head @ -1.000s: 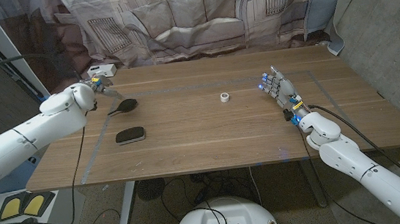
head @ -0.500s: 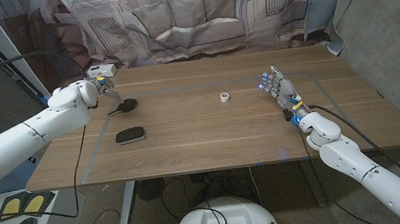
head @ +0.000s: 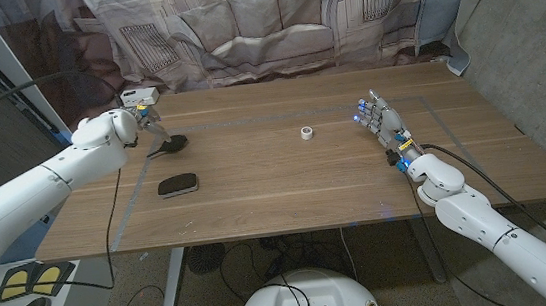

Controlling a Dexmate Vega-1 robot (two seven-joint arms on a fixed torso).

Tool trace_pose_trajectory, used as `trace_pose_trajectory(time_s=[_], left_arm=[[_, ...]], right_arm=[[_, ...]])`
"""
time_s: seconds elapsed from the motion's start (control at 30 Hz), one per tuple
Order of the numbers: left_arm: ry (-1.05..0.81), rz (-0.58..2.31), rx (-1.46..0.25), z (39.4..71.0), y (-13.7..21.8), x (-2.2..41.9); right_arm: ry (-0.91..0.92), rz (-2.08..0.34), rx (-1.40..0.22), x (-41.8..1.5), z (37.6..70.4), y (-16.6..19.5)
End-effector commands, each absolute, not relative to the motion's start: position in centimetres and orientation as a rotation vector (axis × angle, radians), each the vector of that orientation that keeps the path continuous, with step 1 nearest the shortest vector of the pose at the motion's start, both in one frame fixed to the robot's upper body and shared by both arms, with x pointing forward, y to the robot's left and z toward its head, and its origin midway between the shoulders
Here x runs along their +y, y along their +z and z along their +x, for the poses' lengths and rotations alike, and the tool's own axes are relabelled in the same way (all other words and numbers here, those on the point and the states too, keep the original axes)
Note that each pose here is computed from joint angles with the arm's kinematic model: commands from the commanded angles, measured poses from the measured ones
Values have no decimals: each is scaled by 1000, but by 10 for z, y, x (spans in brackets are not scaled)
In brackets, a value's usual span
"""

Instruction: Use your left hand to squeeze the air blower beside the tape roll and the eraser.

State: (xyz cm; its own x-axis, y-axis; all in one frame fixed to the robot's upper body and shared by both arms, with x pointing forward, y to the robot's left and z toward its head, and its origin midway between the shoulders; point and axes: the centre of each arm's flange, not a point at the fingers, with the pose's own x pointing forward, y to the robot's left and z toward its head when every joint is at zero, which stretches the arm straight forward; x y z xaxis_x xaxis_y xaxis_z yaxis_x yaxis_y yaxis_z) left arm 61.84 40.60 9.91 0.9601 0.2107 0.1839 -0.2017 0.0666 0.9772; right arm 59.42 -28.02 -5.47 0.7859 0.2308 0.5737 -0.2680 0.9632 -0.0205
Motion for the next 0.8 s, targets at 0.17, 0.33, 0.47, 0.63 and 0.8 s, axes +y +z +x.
trace_pose_trajectory(time_s=[0.17, 0.33, 0.47, 0.63, 0.8], left_arm=[[286, 1498, -10, 639, 88, 397], [300, 1495, -8, 644, 85, 399], [304, 1500, -5, 649, 82, 400], [301, 1488, -11, 654, 77, 399], [314, 1476, -24, 657, 70, 397]], right_arm=[[263, 60, -603, -280, 590, -54], [266, 71, -606, -281, 592, -54], [264, 71, -601, -281, 593, -55], [266, 69, -604, -281, 593, -54], [271, 66, -600, -279, 594, -53]])
